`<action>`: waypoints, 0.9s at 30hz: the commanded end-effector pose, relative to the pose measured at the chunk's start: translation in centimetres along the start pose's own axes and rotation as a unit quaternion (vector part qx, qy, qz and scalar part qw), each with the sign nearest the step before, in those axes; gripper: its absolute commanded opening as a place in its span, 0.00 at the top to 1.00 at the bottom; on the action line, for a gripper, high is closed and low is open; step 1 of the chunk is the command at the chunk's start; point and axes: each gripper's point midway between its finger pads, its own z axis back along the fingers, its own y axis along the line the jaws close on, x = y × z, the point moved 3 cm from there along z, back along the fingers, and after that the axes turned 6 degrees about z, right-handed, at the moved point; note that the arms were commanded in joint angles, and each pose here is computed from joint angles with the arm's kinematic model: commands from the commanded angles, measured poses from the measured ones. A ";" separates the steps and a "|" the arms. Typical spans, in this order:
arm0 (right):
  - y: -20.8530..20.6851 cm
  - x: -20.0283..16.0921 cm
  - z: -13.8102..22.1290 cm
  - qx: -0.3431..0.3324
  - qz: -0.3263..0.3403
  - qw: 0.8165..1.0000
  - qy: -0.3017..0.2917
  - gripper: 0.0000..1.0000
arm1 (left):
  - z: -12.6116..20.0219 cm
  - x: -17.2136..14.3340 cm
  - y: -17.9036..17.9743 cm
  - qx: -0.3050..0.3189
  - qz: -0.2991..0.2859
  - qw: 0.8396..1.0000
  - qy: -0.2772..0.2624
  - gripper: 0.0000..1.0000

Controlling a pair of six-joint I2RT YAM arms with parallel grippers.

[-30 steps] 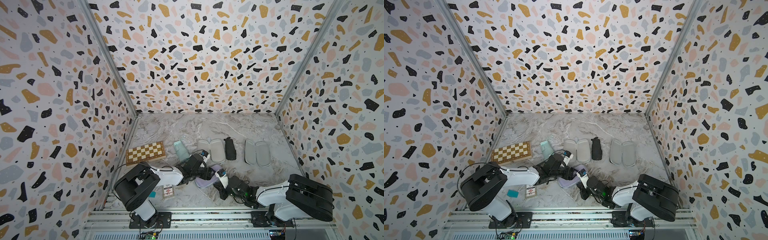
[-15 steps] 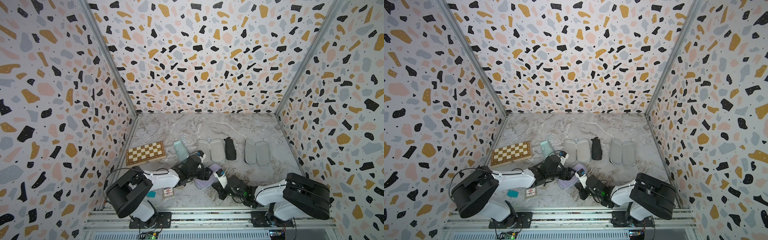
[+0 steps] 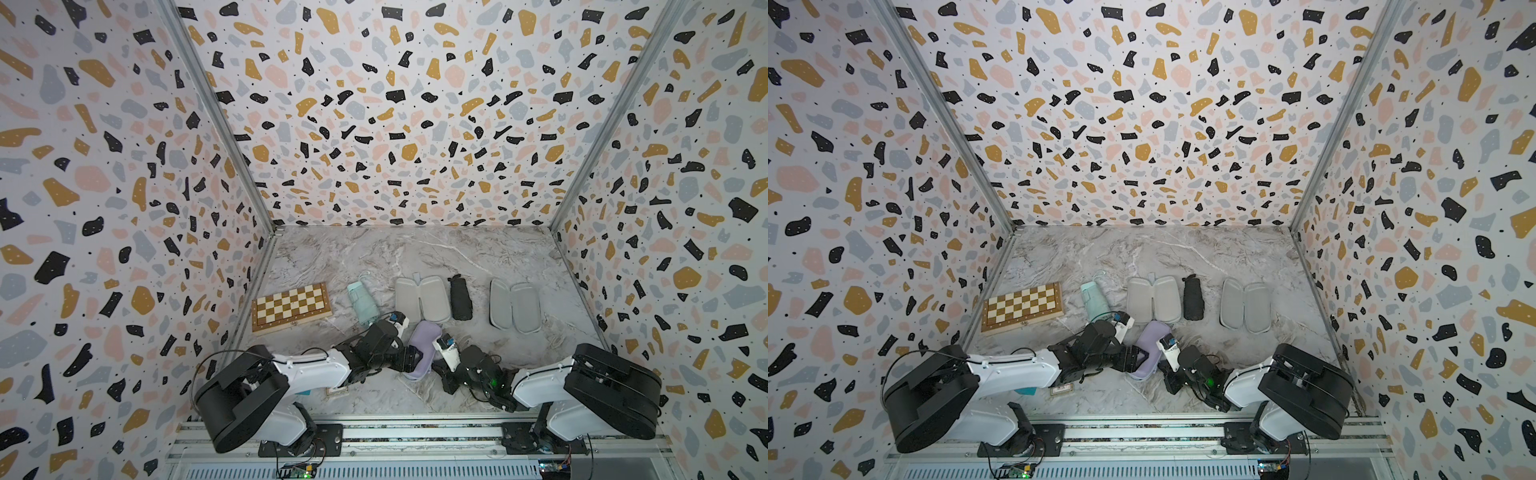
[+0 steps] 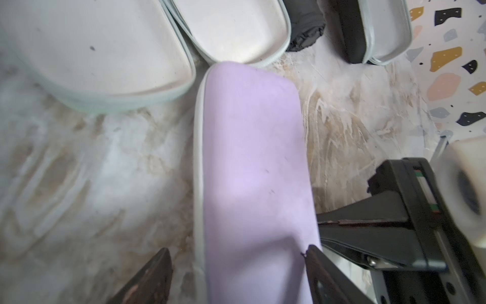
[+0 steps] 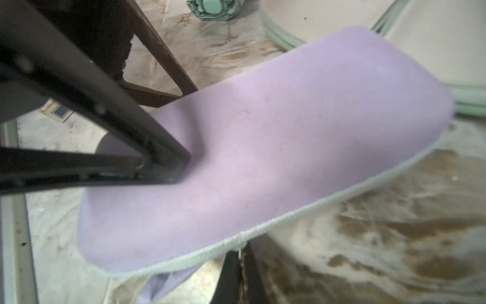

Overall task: Put umbrellas into zippered umbrella sleeves
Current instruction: Zip the zipper on the umbrella sleeve.

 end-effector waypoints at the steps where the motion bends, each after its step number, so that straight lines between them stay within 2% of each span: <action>1: 1.9 1.5 -0.7 0.031 0.036 0.999 -0.014 1.00 | 1.3 -0.9 -0.1 -0.003 0.009 1.000 -0.010 0.22; 5: 2.9 1.7 -1.4 0.048 0.052 0.997 -0.008 1.00 | 2.1 -2.3 0.0 -0.009 0.020 1.000 -0.007 0.22; 12: 2.0 0.7 -0.6 0.027 0.051 0.998 0.001 1.00 | 3.3 -3.0 -0.9 -0.009 0.011 1.000 -0.009 0.21; 17: 0.7 0.1 0.5 -0.001 0.033 0.999 -0.008 1.00 | 4.6 -0.2 0.4 0.067 -0.017 0.995 -0.067 0.09; 21: 0.5 -0.4 0.6 -0.005 0.031 1.000 -0.003 1.00 | 4.2 3.0 -1.2 0.019 -0.037 0.997 -0.072 0.07; 27: 0.0 -0.6 1.1 -0.015 0.025 1.000 -0.006 1.00 | 0.9 5.2 -3.0 0.016 -0.083 0.996 -0.032 0.08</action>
